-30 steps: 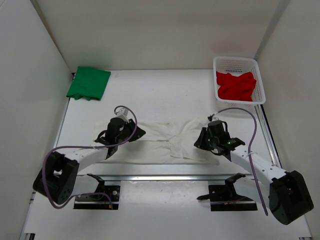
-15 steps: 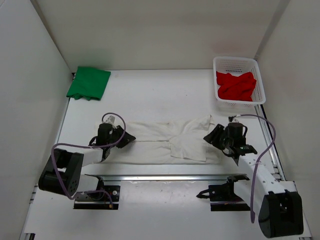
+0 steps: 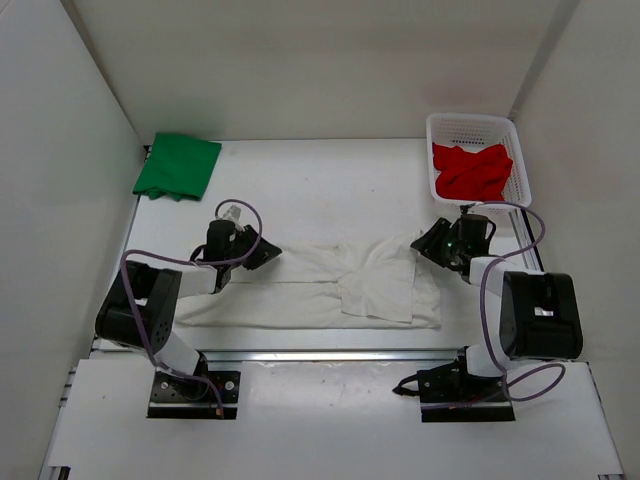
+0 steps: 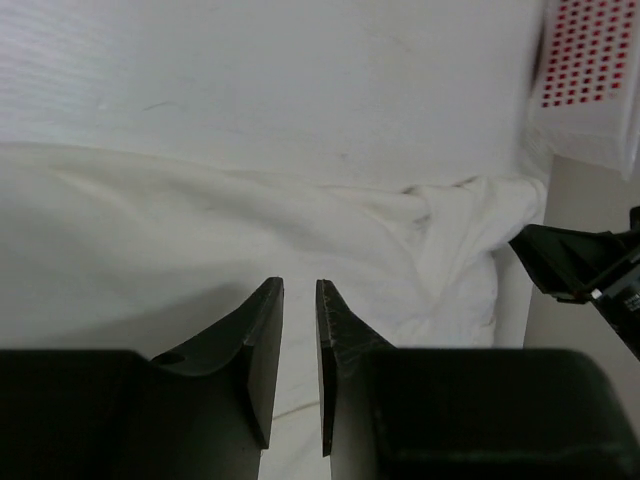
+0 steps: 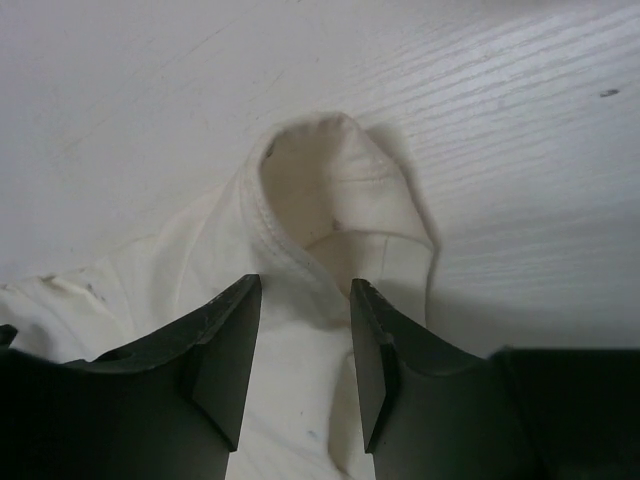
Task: Fold and stack the t-shirts
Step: Fold the other side of the tshirt into a rectangle, then rotate the tshirt 90 degrees
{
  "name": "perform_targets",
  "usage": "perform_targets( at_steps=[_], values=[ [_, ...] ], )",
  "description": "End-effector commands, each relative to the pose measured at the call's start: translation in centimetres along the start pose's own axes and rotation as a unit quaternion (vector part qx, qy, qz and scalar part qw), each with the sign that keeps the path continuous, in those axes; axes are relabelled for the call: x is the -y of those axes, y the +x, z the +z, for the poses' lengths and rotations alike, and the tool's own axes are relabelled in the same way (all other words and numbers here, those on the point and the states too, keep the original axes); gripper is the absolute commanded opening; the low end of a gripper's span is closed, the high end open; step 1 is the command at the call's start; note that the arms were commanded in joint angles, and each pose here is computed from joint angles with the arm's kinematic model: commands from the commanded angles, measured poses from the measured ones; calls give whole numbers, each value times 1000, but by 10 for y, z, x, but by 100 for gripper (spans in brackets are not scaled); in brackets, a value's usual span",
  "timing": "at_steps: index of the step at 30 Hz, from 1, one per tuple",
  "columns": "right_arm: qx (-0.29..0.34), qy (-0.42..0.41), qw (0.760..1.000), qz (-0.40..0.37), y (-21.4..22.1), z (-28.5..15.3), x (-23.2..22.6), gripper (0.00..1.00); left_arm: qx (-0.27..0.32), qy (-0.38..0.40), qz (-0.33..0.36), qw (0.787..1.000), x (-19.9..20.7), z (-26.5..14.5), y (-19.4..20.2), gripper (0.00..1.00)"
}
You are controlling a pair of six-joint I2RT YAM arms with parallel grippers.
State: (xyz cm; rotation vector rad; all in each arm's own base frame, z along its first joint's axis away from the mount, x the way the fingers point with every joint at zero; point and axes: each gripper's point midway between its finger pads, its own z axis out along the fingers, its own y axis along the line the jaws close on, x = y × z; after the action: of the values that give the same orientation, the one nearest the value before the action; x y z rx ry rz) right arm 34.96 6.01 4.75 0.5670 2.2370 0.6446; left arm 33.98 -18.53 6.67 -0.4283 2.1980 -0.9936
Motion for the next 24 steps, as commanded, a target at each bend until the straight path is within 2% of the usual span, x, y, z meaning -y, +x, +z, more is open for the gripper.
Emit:
perform_targets(
  at_steps=[1,5,8,11,13,15,22,24],
  values=[
    [35,-40,998,-32,-25,9,-22,39,-1,11,-20,1000,-6,0,-3,30],
    [51,-44,997,-24,-27,14,-16,36,3,-1,-35,999,-19,-1,-4,30],
    [56,-58,997,-19,-30,16,-16,23,12,-15,-40,999,-29,-1,-5,28],
    [68,-50,996,-12,-35,13,-14,5,29,-33,-57,997,-45,-8,-11,28],
    [73,-31,997,-6,-34,11,-4,0,32,-44,-78,996,-58,-13,-10,28],
    [90,-19,996,-4,-42,5,4,0,40,-55,-95,993,-73,-20,-8,28],
    [57,27,998,24,-34,18,32,0,63,-74,-125,987,-91,-33,-12,26],
    [60,13,998,30,-38,18,27,2,67,-68,-130,987,-90,-36,-13,26]
  ],
)
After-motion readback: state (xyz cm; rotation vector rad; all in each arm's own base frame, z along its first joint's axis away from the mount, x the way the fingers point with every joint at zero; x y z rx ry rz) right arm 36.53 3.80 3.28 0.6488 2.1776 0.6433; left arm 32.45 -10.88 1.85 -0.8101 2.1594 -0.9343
